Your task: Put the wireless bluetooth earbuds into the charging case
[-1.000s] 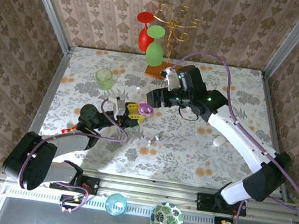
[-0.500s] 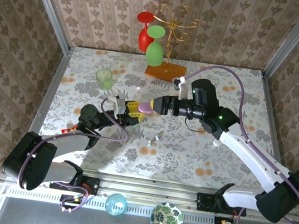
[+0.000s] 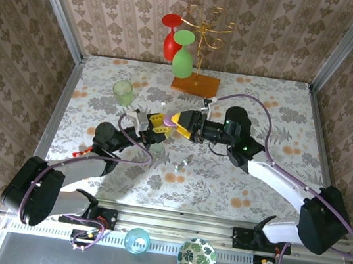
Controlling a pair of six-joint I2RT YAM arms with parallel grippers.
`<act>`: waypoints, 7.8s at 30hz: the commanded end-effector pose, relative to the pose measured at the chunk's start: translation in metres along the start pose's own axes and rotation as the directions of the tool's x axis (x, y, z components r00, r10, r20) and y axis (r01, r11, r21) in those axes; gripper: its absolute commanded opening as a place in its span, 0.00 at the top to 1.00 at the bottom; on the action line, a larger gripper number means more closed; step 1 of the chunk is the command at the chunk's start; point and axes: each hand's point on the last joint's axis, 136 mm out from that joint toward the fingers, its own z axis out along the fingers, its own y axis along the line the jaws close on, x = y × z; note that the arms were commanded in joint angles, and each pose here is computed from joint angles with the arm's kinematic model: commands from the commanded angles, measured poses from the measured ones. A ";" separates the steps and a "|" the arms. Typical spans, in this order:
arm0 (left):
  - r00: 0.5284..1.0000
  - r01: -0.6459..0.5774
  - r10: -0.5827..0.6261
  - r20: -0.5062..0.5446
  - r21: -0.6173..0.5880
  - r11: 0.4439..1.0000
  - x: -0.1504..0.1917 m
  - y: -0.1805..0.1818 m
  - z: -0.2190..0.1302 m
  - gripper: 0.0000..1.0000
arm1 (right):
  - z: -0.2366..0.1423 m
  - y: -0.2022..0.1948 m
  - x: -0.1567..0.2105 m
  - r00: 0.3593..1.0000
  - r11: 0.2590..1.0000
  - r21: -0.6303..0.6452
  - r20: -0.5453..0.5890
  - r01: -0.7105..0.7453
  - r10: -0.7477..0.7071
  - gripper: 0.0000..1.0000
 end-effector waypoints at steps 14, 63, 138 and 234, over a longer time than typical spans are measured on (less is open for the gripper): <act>0.997 -0.062 0.061 0.047 0.008 0.998 -0.015 -0.004 0.006 0.73 | 0.005 0.011 -0.003 0.998 0.988 -0.142 0.010 -0.053 0.055 0.82; 0.894 -0.114 -0.012 -0.448 -0.253 0.961 0.109 0.028 0.003 0.00 | -0.218 -0.333 -0.191 0.831 0.545 0.711 0.555 -0.444 -0.046 0.29; 0.743 0.280 -0.669 -0.009 -0.904 0.323 0.119 0.129 -0.169 0.00 | 0.092 -0.276 0.043 0.272 0.296 0.082 -0.671 0.952 -0.690 0.50; 0.969 0.224 -0.137 -0.204 0.497 0.839 -0.001 -0.102 0.036 0.49 | -0.083 -0.003 0.065 0.293 0.371 -0.078 -0.473 0.926 -0.831 0.85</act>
